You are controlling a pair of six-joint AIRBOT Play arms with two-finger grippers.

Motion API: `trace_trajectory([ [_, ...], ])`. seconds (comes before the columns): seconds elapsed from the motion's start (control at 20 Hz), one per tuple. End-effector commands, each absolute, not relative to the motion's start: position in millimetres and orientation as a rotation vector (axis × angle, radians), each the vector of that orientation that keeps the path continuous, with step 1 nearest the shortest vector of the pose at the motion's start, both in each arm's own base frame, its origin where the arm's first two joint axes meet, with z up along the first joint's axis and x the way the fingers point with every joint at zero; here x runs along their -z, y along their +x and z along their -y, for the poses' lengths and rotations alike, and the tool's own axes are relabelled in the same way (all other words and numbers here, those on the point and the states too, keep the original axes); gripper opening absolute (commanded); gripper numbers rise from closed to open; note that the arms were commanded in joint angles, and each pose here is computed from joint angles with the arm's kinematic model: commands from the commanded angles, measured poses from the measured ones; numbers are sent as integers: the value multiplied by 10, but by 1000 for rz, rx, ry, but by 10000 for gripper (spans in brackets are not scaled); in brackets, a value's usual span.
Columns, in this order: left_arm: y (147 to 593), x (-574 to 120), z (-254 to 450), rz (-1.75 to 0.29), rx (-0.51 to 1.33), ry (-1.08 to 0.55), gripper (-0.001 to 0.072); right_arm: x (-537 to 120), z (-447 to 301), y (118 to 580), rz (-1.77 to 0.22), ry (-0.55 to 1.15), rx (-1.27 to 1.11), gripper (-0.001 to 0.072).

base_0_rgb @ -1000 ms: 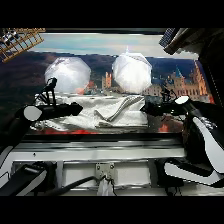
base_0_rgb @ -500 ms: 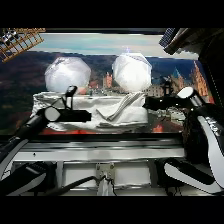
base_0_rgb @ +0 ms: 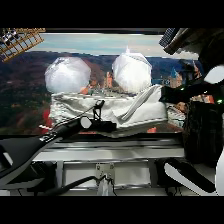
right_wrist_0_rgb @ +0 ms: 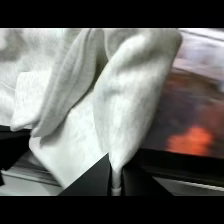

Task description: Fold the clothes and pants, and hang the long-sleeved shirts on hangers.

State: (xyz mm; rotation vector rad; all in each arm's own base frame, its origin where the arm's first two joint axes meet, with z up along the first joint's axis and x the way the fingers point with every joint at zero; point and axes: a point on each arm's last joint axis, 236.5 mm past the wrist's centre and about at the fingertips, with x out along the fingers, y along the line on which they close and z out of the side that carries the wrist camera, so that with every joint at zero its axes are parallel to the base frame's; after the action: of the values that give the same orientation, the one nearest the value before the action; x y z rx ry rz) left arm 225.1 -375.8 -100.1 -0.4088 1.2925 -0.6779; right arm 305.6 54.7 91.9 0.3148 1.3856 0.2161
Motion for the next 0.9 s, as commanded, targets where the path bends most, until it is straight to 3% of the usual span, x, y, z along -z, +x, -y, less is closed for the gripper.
trace_trajectory([
  [0.0,2188,1039,4097,-1267,701,-408,32,-1447,-263,3088,-1307,235,-106,38],
  [0.2,2301,961,4387,-1232,722,-435,31,-1823,-166,3162,-1212,201,-73,38],
  [0.6,2345,989,4674,-1253,742,-473,31,-1833,-182,3158,-1213,204,-79,38],
  [0.85,2347,233,4370,-1235,978,-371,32,-1832,-378,3171,-1215,193,-132,38],
])
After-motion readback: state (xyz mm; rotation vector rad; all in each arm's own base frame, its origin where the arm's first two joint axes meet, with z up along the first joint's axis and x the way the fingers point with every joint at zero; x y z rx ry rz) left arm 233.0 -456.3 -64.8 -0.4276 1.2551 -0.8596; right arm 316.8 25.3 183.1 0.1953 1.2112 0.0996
